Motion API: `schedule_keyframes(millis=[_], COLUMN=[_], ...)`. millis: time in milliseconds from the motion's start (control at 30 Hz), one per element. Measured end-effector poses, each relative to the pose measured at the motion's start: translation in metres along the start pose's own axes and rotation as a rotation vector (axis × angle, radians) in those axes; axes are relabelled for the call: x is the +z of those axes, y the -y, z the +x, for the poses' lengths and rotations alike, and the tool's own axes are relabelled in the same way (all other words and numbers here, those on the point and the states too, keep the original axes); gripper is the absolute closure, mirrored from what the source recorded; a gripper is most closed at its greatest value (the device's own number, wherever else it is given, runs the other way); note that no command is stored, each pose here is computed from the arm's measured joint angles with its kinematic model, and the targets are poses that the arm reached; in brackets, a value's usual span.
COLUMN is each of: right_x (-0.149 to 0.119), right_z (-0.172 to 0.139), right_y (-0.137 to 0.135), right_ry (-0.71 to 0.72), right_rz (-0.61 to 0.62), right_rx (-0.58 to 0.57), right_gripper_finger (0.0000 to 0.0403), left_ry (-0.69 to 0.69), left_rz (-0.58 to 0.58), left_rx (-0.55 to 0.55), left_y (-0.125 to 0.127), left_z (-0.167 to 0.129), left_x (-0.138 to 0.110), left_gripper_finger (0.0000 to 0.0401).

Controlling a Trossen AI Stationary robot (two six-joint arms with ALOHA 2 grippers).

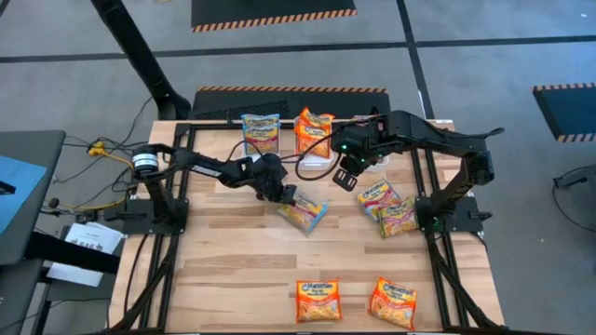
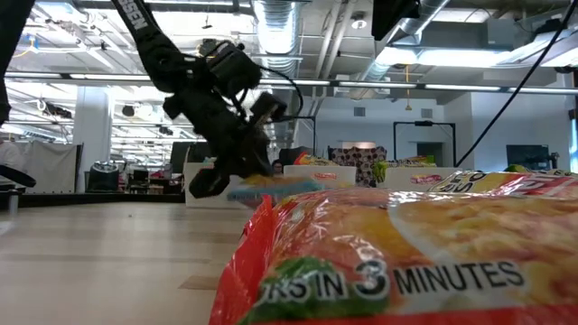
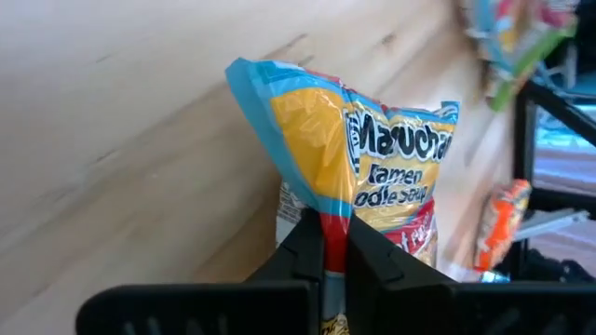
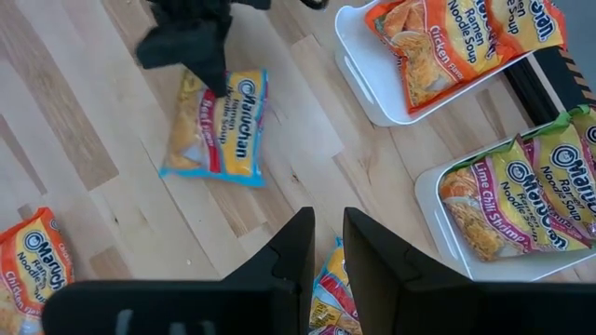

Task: Sort Maruchan noodles
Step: Put the blue noodle pack into the left white bin

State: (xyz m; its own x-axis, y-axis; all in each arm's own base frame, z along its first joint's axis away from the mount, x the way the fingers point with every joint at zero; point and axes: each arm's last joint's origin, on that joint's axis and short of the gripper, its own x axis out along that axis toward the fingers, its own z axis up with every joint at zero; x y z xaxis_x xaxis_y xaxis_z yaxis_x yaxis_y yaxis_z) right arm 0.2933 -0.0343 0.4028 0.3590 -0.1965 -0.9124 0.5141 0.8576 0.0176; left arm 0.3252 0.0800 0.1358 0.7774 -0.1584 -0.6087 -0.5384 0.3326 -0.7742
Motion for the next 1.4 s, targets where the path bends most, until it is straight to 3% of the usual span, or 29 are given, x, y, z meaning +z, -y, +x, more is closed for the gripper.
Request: schedule_keyframes(millis=[167, 400, 700, 900, 1133, 1400], right_x=[0.0, 0.001, 0.004, 0.005, 0.007, 0.009], right_z=[0.0, 0.0, 0.0, 0.0, 0.0, 0.001], right_y=[0.0, 0.001, -0.001, 0.0, 0.003, 0.008], right_ry=[0.002, 0.015, 0.05, 0.055, 0.072, 0.102], right_rz=[0.0, 0.002, 0.008, 0.046, 0.063, 0.156], right_rx=[-0.003, -0.021, -0.006, -0.005, -0.026, -0.089], right_gripper_finger=[0.0317, 0.0317, 0.0317, 0.0317, 0.0317, 0.0317], left_ry=[0.053, 0.212, 0.583, 0.79, 0.807, 0.875], left_rz=[0.089, 0.169, 0.238, 0.244, 0.176, 0.146], left_rx=[-0.041, -0.008, 0.183, 0.344, 0.448, 0.262], left_y=[0.021, 0.041, 0.044, 0.034, 0.003, -0.032], left_z=[-0.024, -0.072, -0.139, -0.165, -0.174, -0.177], left_x=[0.002, 0.006, 0.023, 0.039, 0.053, 0.058], left_gripper_finger=[0.0401, 0.0401, 0.0401, 0.0401, 0.0401, 0.0401])
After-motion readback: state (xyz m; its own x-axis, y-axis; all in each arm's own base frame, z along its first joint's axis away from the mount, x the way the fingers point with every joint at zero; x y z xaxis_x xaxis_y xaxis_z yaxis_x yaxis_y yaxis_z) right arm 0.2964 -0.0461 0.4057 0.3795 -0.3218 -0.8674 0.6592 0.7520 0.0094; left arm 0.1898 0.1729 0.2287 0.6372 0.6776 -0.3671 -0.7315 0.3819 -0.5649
